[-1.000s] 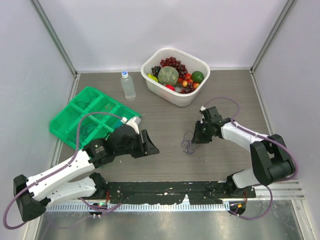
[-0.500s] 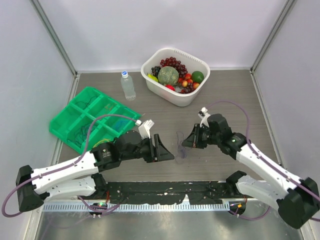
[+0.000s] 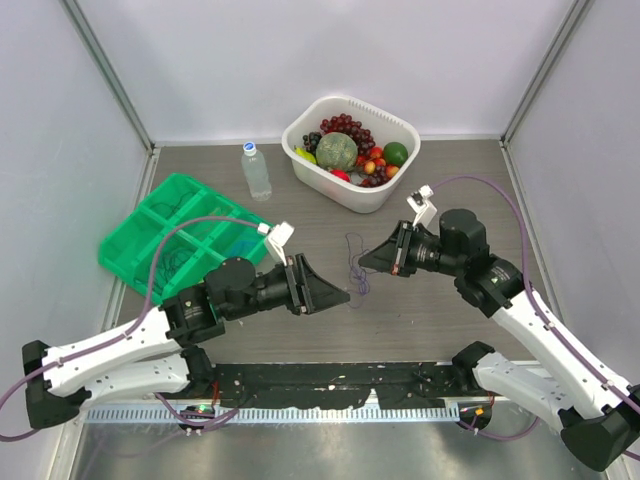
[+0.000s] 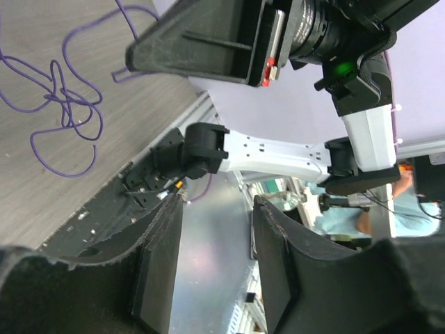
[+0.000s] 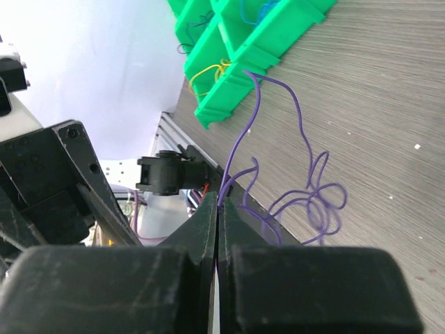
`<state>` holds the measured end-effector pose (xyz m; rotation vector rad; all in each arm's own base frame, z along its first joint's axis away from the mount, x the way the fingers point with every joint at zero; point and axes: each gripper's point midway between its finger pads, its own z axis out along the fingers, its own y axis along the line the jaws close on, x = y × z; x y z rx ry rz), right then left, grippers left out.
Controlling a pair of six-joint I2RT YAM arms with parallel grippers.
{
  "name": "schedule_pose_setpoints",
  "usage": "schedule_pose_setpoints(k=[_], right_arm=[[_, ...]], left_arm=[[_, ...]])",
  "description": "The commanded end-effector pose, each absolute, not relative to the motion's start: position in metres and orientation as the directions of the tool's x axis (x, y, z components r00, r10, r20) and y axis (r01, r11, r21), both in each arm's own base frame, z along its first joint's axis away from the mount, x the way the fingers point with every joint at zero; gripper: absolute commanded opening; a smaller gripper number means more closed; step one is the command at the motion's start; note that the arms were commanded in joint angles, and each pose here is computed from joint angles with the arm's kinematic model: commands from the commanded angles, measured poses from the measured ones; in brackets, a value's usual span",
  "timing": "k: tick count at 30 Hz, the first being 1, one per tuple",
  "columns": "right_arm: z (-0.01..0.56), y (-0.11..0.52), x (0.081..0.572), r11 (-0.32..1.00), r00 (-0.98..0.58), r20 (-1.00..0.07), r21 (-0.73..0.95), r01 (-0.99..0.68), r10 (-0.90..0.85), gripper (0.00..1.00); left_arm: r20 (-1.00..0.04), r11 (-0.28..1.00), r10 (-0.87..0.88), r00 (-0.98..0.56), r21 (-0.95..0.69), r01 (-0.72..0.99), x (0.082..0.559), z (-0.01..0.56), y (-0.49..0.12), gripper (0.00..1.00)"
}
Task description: Untangle the cables
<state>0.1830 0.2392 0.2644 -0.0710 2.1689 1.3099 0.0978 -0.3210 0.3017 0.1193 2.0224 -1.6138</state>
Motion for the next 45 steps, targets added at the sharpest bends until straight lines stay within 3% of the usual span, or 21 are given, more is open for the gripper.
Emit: schedule_pose_setpoints(k=[1, 3, 9, 13, 18, 31, 34, 36, 41, 42, 43, 45], right_arm=[[0.311, 0.249, 0.171, 0.387, -0.78, -0.585, 0.787, -0.481, 0.22, 0.01], [0.316, 0.252, 0.163, 0.348, -0.781, -0.595, 0.784, -0.514, 0.189, 0.01], [0.333, 0.257, 0.136, 0.203, -0.783, -0.611, 0.786, -0.584, 0.114, 0.01], [0.343, 0.259, 0.123, 0.124, -0.782, -0.618, 0.785, -0.607, 0.078, 0.01], [0.345, 0.259, 0.112, 0.073, -0.789, -0.612, 0.79, -0.609, 0.045, 0.01], [0.343, 0.255, 0.098, 0.025, -0.8, -0.6, 0.8, -0.6, 0.014, 0.01], [0.342, 0.255, 0.098, 0.021, -0.799, -0.602, 0.799, -0.601, 0.015, 0.01], [0.343, 0.256, 0.098, 0.014, -0.799, -0.602, 0.799, -0.602, 0.013, 0.01], [0.336, 0.256, 0.105, 0.061, -0.787, -0.617, 0.786, -0.615, 0.015, 0.01], [0.321, 0.254, 0.113, 0.15, -0.806, -0.591, 0.799, -0.582, 0.021, 0.01], [0.317, 0.252, 0.121, 0.213, -0.773, -0.635, 0.757, -0.617, 0.016, 0.01], [0.28, 0.233, 0.158, 0.498, -0.757, -0.65, 0.679, -0.54, 0.065, 0.04]], left_arm=[[-0.564, 0.312, -0.328, -0.758, -0.822, 0.477, 0.112, 0.341, -0.309, 0.47], [-0.625, 0.35, -0.33, -0.707, -0.777, 0.523, 0.116, 0.352, -0.299, 0.52], [-0.798, 0.476, -0.27, -0.539, -0.597, 0.645, 0.123, 0.365, -0.264, 0.8], [-0.852, 0.445, -0.159, -0.498, -0.512, 0.734, 0.114, 0.362, -0.269, 0.92], [-0.857, 0.508, -0.021, -0.514, -0.452, 0.733, 0.13, 0.337, -0.279, 0.92], [-0.834, 0.384, -0.112, -0.54, -0.538, 0.75, 0.157, 0.337, -0.3, 0.85], [-0.814, 0.279, -0.13, -0.566, -0.578, 0.767, 0.149, 0.345, -0.314, 0.79], [-0.802, 0.239, -0.112, -0.587, -0.595, 0.767, 0.145, 0.344, -0.322, 0.7], [-0.824, 0.309, -0.094, -0.559, -0.558, 0.77, 0.155, 0.35, -0.318, 0.18], [-0.828, 0.342, -0.089, -0.554, -0.548, 0.763, 0.158, 0.349, -0.315, 0.08], [-0.832, 0.381, -0.094, -0.547, -0.538, 0.752, 0.163, 0.351, -0.31, 0.0], [-0.83, 0.441, -0.098, -0.549, -0.531, 0.724, 0.168, 0.352, -0.301, 0.0]])
